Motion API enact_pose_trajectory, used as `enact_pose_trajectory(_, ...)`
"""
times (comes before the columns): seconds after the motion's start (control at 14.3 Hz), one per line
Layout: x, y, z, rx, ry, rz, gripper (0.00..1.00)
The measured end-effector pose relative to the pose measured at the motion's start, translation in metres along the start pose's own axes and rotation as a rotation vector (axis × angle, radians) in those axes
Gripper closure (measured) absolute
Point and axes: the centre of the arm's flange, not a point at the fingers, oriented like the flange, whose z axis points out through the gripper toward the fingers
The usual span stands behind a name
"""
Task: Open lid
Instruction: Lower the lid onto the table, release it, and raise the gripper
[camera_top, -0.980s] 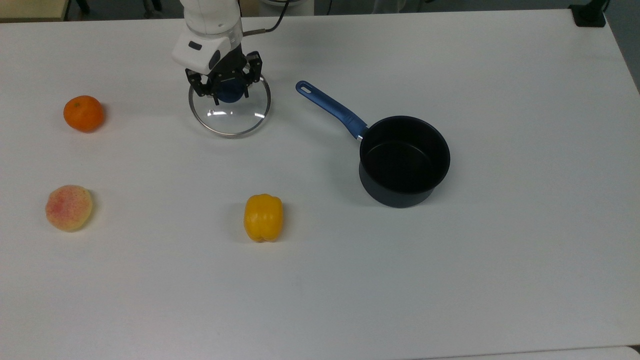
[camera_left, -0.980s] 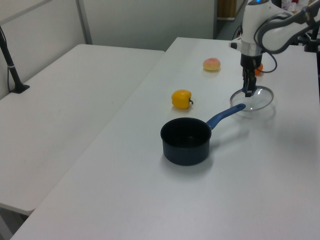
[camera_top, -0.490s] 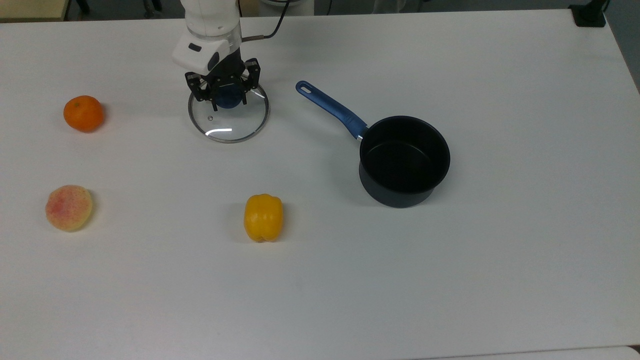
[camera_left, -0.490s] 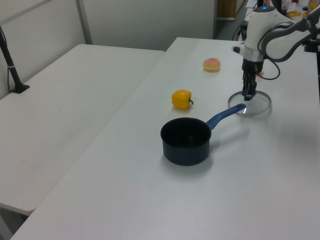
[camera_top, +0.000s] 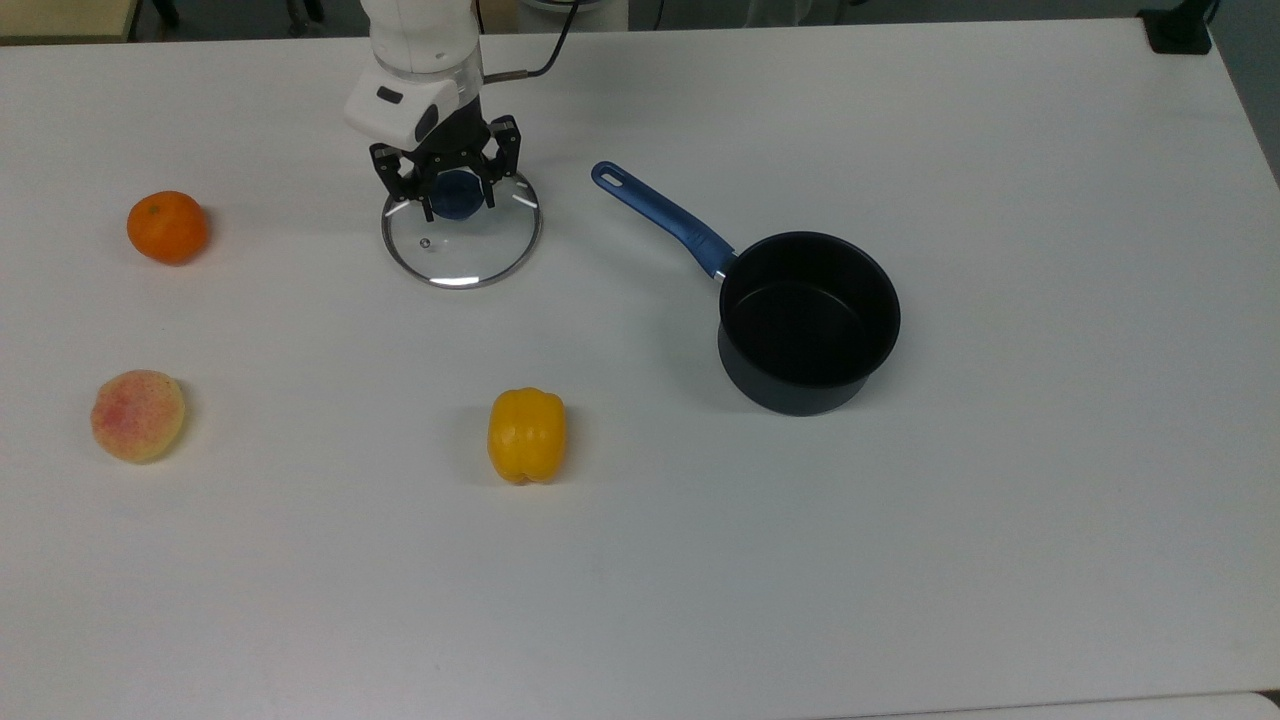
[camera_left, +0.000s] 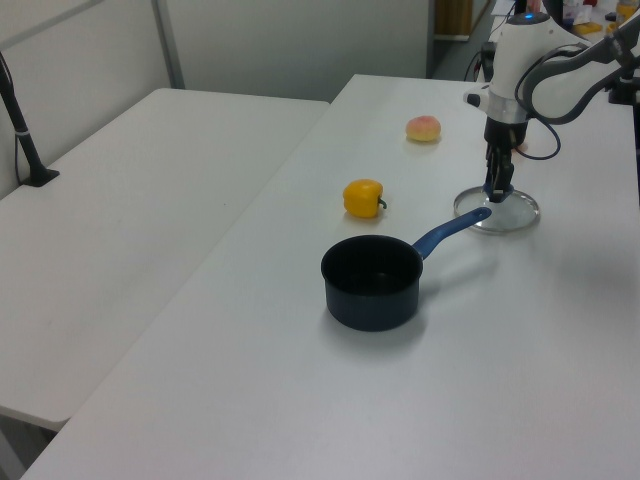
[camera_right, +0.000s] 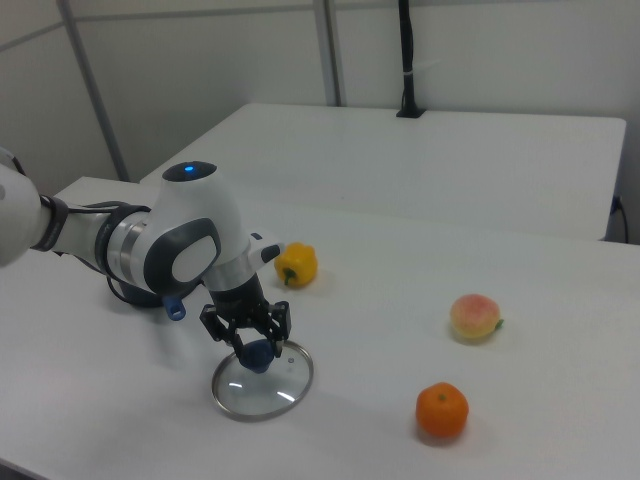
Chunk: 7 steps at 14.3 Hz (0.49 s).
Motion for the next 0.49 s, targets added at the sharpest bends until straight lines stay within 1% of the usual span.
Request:
enact_pose_trajectory(0.14, 0.001, 0.002, -0.003, -0.003, 0.006, 0.011, 0.12)
enact_pose_trajectory(0.21, 0.001, 0.003, -0.004, -0.005, 0.009, 0.022, 0.02)
enact_pose_trajectory(0.28, 0.003, 0.010, -0.012, -0.011, 0.019, 0.048, 0.00)
enact_pose_trajectory(0.35, 0.006, 0.015, -0.022, -0.007, 0.010, 0.063, 0.00)
enact_pose_trajectory(0.42, 0.013, 0.022, -0.044, 0.002, -0.014, 0.083, 0.00)
enact_pose_trajectory(0.49, 0.023, 0.030, -0.079, 0.009, -0.033, 0.110, 0.00)
